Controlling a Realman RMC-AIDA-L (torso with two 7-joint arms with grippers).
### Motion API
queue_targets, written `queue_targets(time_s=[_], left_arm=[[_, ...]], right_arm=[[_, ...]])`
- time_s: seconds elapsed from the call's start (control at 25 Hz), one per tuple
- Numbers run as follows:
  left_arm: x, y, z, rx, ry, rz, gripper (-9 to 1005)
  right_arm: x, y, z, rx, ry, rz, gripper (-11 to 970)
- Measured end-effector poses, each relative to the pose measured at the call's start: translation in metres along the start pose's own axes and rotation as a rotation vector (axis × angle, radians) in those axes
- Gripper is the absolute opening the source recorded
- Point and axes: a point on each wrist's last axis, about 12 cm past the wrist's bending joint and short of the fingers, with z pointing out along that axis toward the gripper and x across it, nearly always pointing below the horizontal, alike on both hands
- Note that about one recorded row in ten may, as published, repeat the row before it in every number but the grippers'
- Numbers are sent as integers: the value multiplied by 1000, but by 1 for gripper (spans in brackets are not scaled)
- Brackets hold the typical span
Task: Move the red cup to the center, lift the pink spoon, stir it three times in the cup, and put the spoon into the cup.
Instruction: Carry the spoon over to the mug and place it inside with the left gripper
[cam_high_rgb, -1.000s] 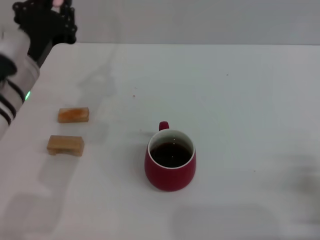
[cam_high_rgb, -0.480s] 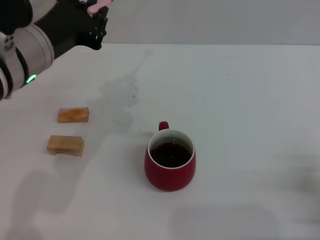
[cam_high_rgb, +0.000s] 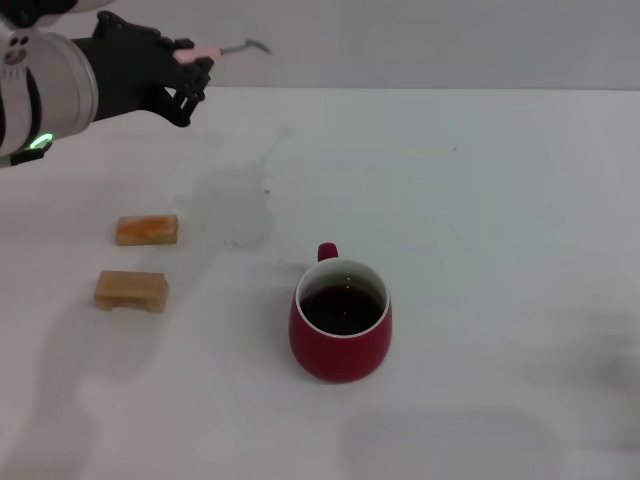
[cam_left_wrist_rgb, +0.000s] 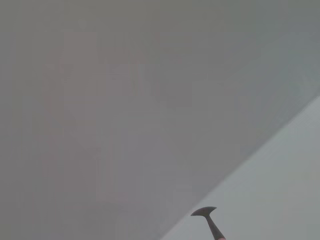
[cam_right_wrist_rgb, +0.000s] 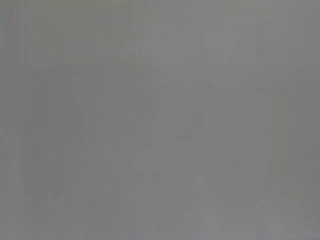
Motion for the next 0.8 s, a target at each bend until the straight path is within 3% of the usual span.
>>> queue_targets(time_s=[0.8], left_arm=[[-29,-6,-10,155,131,147,174]], right_arm=[[-3,-4,2,41,-24,7,-2]])
